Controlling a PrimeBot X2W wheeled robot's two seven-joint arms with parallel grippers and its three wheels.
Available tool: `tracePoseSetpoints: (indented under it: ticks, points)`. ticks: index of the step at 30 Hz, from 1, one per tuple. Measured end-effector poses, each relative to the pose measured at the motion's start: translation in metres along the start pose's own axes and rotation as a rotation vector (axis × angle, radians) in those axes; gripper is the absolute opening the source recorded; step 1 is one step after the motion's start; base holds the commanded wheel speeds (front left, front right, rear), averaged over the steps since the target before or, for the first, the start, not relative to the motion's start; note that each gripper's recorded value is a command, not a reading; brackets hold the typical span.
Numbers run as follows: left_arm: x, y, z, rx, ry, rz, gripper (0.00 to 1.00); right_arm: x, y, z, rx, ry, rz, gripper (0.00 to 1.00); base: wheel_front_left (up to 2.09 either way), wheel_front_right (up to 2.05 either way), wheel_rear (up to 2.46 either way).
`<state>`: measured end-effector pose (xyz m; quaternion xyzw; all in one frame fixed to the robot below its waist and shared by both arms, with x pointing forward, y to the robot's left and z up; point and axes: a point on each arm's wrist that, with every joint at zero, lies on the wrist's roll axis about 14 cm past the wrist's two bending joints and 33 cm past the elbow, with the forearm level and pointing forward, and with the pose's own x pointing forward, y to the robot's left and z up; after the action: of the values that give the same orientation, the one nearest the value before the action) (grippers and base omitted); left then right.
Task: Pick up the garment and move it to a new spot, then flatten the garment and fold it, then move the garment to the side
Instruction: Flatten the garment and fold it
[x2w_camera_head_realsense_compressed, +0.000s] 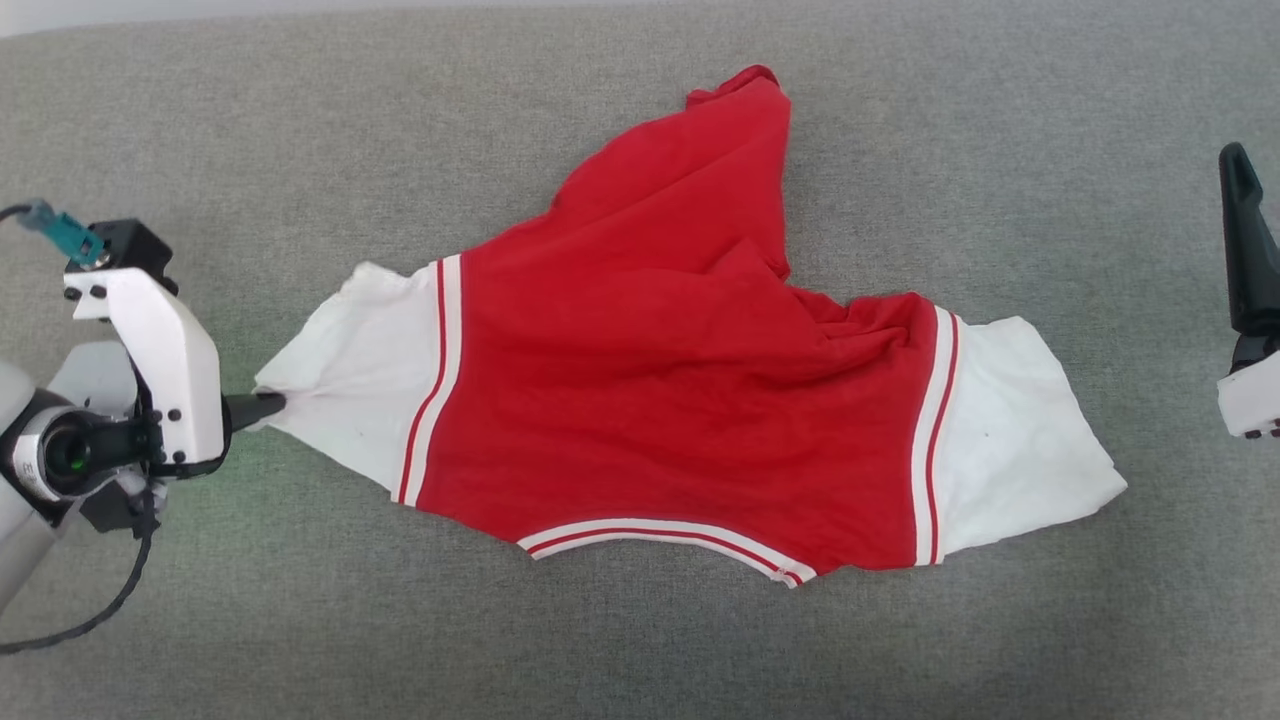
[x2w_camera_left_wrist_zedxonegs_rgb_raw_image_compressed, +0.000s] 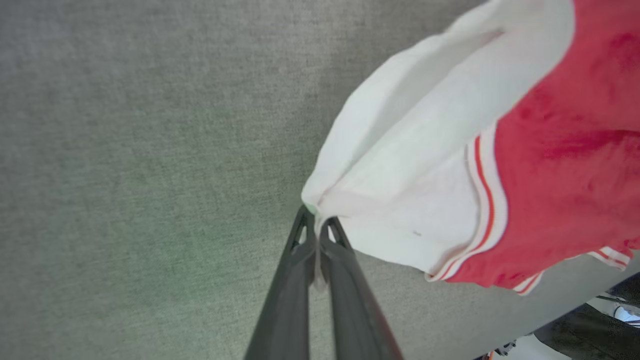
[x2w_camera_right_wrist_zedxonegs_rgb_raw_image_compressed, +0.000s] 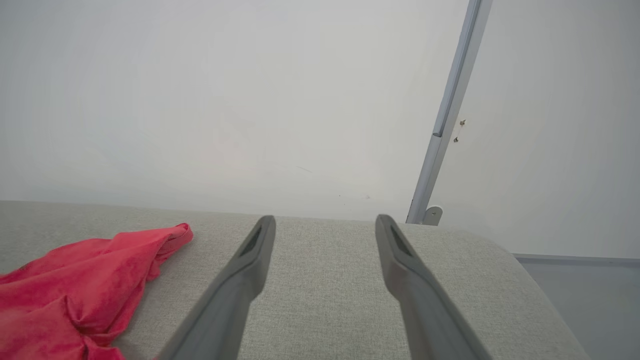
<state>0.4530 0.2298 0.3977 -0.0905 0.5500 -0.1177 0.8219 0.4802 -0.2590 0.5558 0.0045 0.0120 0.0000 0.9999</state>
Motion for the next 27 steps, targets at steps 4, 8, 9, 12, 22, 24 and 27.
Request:
tracePoseSetpoints:
  ticks: [4, 8, 9, 12, 22, 24, 27]
  points:
    - [0.003, 0.005, -0.003, -0.023, -0.016, 0.017, 0.00, -0.001, 0.000, 0.001, -0.010, 0.005, 0.004, 1.00, 0.00, 0.00, 0.00]
    - [0.004, 0.003, -0.001, -0.033, -0.055, 0.008, 0.20, -0.005, 0.004, 0.000, -0.018, 0.019, 0.017, 1.00, 0.00, 0.00, 0.00]
    - [0.003, 0.003, 0.001, -0.030, -0.074, 0.007, 0.27, -0.006, 0.005, 0.000, -0.020, 0.022, 0.021, 1.00, 0.00, 0.00, 0.00]
    - [-0.002, 0.000, 0.010, -0.033, -0.156, -0.010, 1.00, -0.008, 0.010, 0.001, -0.034, 0.031, 0.042, 1.00, 0.00, 0.00, 0.00]
    - [-0.028, -0.005, 0.020, 0.102, -0.571, 0.006, 1.00, -0.034, 0.052, -0.054, -0.240, 0.298, 0.269, 1.00, 0.00, 0.00, 0.00]
    - [-0.027, -0.011, 0.012, 0.090, -0.639, 0.006, 1.00, -0.043, 0.063, -0.069, -0.291, 0.364, 0.338, 1.00, 0.00, 0.00, 0.00]
    - [-0.021, -0.017, -0.004, 0.079, -0.689, 0.023, 1.00, -0.057, 0.072, -0.091, -0.356, 0.474, 0.421, 1.00, 0.00, 0.00, 0.00]
